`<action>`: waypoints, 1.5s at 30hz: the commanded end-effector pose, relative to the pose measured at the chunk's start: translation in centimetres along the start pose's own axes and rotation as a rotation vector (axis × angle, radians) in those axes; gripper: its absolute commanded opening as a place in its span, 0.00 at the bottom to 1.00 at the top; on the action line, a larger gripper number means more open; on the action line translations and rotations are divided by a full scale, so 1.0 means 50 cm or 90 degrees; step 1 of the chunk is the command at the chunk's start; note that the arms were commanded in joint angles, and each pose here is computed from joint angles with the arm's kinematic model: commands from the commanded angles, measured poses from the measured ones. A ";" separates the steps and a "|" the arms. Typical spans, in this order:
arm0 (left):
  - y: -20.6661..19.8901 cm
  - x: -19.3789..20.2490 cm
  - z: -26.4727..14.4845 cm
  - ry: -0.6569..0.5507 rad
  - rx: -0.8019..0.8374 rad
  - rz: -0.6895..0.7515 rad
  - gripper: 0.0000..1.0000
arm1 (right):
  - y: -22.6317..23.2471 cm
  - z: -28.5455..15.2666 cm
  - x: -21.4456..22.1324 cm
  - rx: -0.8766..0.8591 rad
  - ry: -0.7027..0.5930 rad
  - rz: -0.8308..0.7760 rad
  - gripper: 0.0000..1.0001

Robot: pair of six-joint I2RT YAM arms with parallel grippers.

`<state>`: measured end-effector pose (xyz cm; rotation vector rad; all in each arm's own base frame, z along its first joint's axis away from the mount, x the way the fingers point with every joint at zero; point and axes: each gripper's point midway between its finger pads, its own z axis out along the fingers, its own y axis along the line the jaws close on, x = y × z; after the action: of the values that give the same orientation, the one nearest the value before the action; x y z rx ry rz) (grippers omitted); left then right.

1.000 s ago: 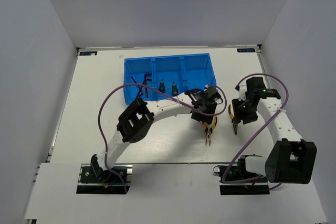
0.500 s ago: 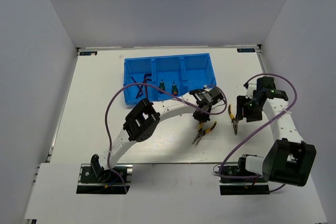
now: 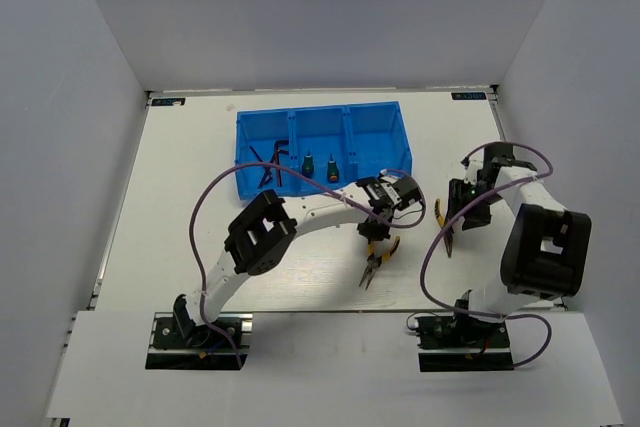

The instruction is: Sort the tools into containers

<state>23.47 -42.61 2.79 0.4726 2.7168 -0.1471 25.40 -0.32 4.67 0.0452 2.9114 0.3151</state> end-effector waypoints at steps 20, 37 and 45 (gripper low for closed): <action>0.141 -0.467 -0.291 -0.383 0.018 -0.136 0.00 | -0.055 0.096 -0.098 0.091 -0.005 0.038 0.32; 0.183 -0.634 -0.188 -0.522 0.017 -0.167 0.00 | 0.076 -0.064 -0.108 -0.092 -0.113 -0.050 0.00; 0.169 -0.637 -0.150 -0.517 0.029 -0.161 0.40 | 0.150 -0.250 -0.198 -0.138 -0.322 -0.152 0.00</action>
<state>50.92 -42.51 15.15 0.0886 2.0877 -0.2788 30.85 2.53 15.02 -0.1253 2.5134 0.4314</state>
